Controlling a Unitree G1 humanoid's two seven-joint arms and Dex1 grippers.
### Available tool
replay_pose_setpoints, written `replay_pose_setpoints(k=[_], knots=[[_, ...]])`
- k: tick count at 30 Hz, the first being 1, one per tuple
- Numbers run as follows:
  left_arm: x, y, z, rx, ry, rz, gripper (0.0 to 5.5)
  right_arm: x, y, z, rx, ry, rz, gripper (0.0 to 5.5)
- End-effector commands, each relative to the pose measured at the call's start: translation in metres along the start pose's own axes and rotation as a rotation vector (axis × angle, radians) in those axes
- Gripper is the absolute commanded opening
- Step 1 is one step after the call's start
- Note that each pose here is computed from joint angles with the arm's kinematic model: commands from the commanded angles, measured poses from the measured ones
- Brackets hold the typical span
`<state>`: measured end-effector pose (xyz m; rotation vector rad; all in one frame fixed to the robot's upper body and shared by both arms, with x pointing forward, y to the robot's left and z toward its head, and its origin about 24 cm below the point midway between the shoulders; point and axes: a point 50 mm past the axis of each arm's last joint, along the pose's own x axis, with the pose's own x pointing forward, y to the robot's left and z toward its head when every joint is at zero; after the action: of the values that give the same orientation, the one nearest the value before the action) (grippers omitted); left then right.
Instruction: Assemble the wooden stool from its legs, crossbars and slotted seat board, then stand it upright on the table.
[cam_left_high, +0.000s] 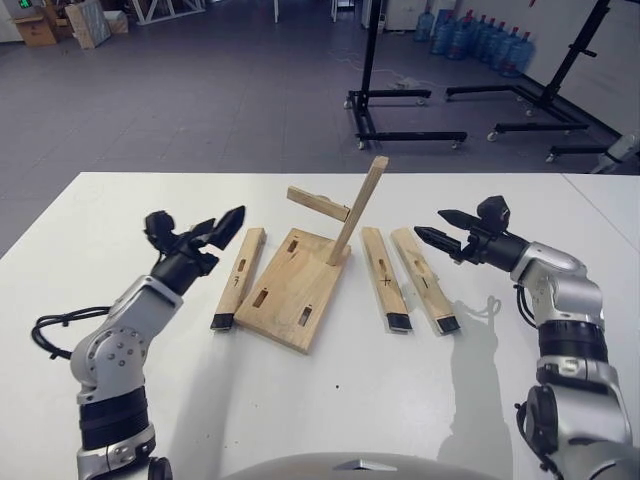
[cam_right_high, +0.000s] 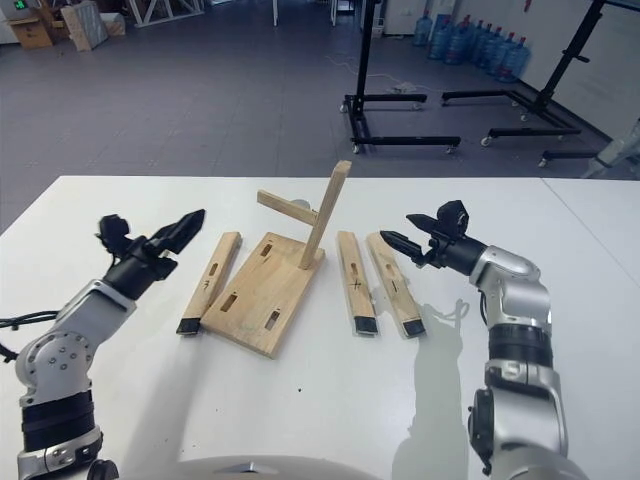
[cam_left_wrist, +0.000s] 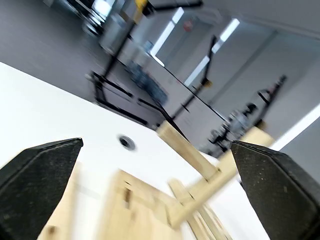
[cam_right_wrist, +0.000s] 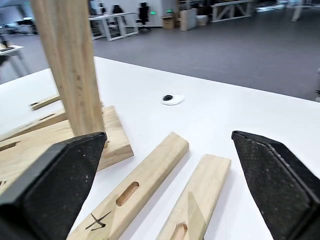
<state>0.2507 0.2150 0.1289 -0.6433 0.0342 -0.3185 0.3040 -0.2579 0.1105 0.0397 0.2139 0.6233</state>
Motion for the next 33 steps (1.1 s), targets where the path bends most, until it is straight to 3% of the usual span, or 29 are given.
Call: replay_pose_setpoints(k=[1,8,22,33], knots=[[-0.074,0.028,0.016,0.015,-0.242,0.477,5.4,-0.024,0.056,-0.017,-0.038,0.299,-0.327,4.61],[-0.085,0.031,0.0,-0.019,-0.213,0.567,5.4,-0.038,0.065,-0.045,0.073,0.504,-0.466,4.61],[-0.066,0.028,-0.002,-0.03,-0.177,0.508,5.4,-0.03,0.067,-0.078,0.071,0.551,-0.52,4.61],[-0.054,0.026,-0.001,-0.041,-0.172,0.493,5.4,-0.03,0.066,-0.085,0.061,0.567,-0.503,2.63]])
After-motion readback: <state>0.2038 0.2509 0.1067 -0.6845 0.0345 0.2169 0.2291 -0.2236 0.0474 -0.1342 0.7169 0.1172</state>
